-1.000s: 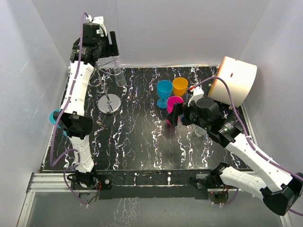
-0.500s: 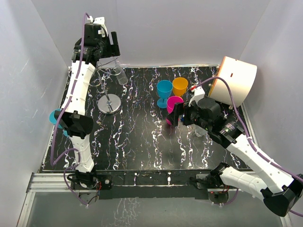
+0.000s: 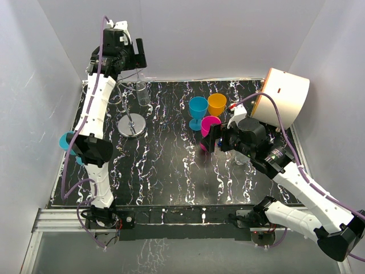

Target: Take the wine glass off the wine glass rack

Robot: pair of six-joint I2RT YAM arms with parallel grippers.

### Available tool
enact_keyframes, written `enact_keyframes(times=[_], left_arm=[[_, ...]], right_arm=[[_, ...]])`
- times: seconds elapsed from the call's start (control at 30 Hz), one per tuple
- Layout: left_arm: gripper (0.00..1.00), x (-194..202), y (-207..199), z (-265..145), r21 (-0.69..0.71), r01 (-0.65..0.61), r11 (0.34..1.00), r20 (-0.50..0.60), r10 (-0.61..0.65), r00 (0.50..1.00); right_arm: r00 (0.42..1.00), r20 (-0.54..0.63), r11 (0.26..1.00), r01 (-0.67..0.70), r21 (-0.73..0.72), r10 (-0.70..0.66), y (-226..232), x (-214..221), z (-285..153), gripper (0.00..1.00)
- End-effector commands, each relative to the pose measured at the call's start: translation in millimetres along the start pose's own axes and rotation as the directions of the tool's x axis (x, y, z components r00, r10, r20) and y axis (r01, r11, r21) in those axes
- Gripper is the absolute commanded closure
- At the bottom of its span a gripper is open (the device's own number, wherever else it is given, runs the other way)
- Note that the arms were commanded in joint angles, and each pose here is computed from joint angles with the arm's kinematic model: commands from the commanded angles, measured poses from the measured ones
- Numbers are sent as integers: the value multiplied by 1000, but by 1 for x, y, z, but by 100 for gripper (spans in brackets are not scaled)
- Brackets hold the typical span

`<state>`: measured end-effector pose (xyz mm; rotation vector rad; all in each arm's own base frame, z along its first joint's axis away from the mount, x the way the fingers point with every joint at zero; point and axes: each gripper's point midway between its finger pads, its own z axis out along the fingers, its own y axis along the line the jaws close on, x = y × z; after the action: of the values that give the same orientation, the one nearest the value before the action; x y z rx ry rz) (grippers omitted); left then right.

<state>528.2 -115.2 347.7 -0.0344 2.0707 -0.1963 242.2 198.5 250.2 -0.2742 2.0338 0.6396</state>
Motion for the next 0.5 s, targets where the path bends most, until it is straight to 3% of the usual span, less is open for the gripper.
enact_keyframes(times=[0.0, 0.47], left_arm=[[16, -8, -3, 0, -4, -2, 1000, 27, 2, 1000], [27, -12, 0, -4, -21, -5, 1000, 43, 6, 999]], right_arm=[[998, 66, 1000, -7, -17, 8, 4, -15, -1, 2], [998, 61, 1000, -7, -20, 8, 4, -13, 1, 2]])
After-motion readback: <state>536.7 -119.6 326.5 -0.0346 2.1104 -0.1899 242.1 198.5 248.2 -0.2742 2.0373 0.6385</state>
